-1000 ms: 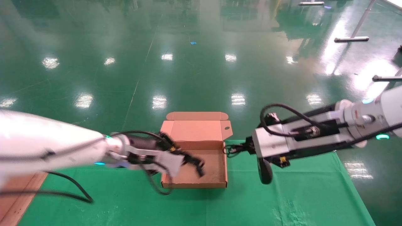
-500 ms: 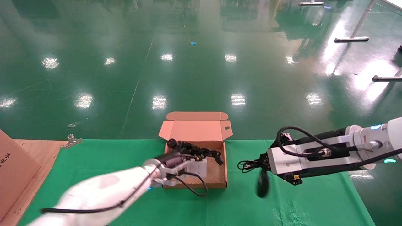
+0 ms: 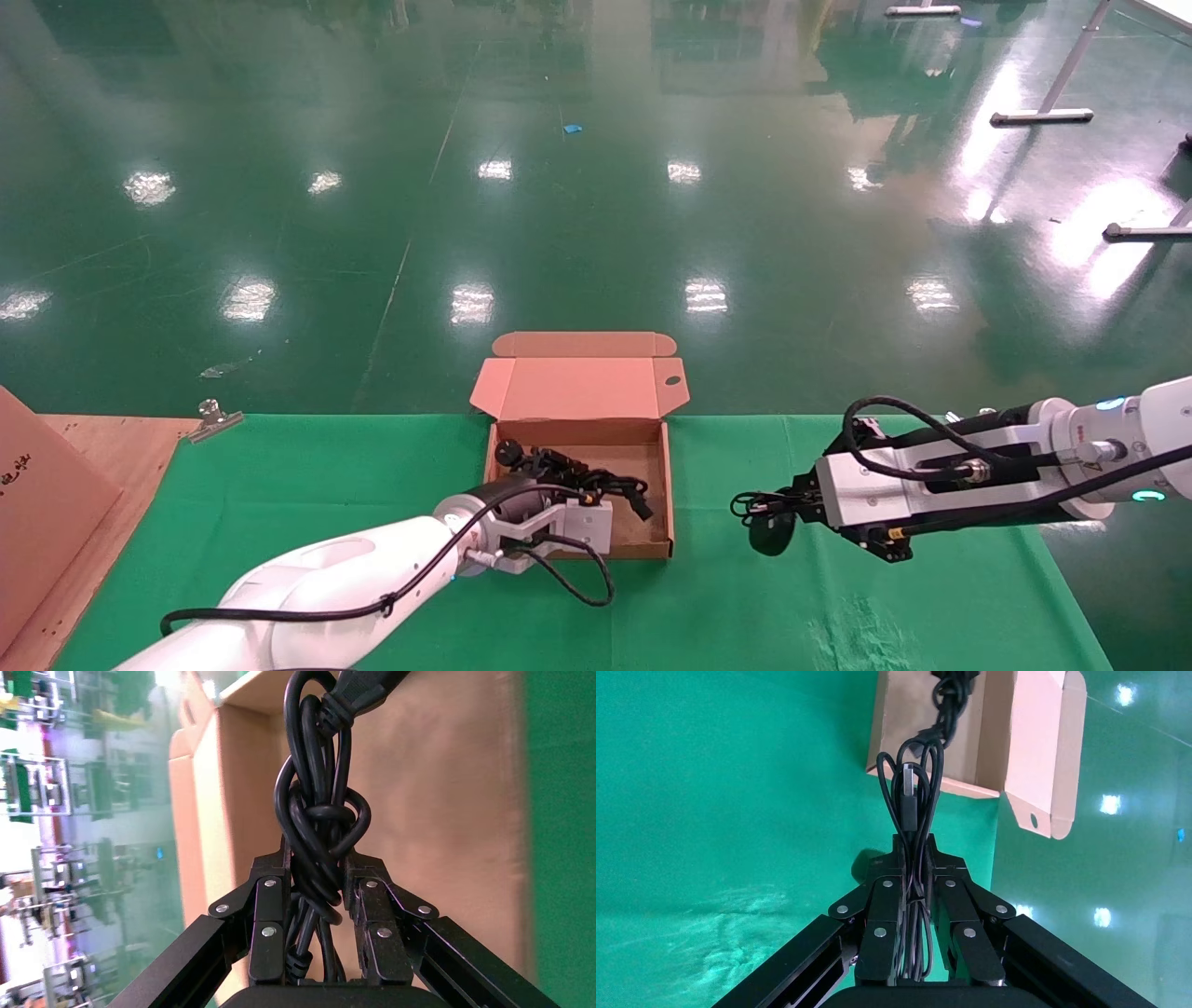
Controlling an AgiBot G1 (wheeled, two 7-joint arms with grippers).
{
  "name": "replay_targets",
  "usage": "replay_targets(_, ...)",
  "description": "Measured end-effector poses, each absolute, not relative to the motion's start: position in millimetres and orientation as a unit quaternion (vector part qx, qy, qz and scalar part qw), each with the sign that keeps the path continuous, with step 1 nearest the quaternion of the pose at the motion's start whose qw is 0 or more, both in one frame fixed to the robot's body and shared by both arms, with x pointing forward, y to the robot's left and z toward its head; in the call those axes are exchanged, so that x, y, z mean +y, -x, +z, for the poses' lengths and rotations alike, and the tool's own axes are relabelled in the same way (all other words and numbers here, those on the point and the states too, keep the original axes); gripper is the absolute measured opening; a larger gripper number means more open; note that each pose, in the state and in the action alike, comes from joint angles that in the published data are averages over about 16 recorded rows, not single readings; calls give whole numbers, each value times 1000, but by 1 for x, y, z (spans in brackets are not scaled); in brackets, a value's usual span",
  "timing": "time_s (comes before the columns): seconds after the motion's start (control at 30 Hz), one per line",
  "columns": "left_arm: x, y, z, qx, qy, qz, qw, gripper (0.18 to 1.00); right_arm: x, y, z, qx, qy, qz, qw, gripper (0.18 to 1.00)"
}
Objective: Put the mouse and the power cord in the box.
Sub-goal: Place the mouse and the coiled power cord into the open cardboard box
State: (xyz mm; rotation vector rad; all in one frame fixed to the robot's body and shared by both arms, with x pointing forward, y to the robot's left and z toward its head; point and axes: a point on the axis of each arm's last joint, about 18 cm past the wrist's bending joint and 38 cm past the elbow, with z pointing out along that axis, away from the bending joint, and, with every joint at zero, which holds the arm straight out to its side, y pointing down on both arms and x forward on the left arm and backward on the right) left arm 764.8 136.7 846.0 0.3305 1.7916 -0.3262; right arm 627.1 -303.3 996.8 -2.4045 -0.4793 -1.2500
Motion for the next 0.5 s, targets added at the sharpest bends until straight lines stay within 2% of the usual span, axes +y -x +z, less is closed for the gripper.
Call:
replay_targets(0.3, 137, -767, 845, 771, -152, -137, 603, 364, -298, -632, 993, -175, 859, -439, 196, 223)
replay_targets(0.5, 141, -768, 852, 773, -154, -140, 599, 439, -287, -631, 1000, -183, 856, -441, 197, 223)
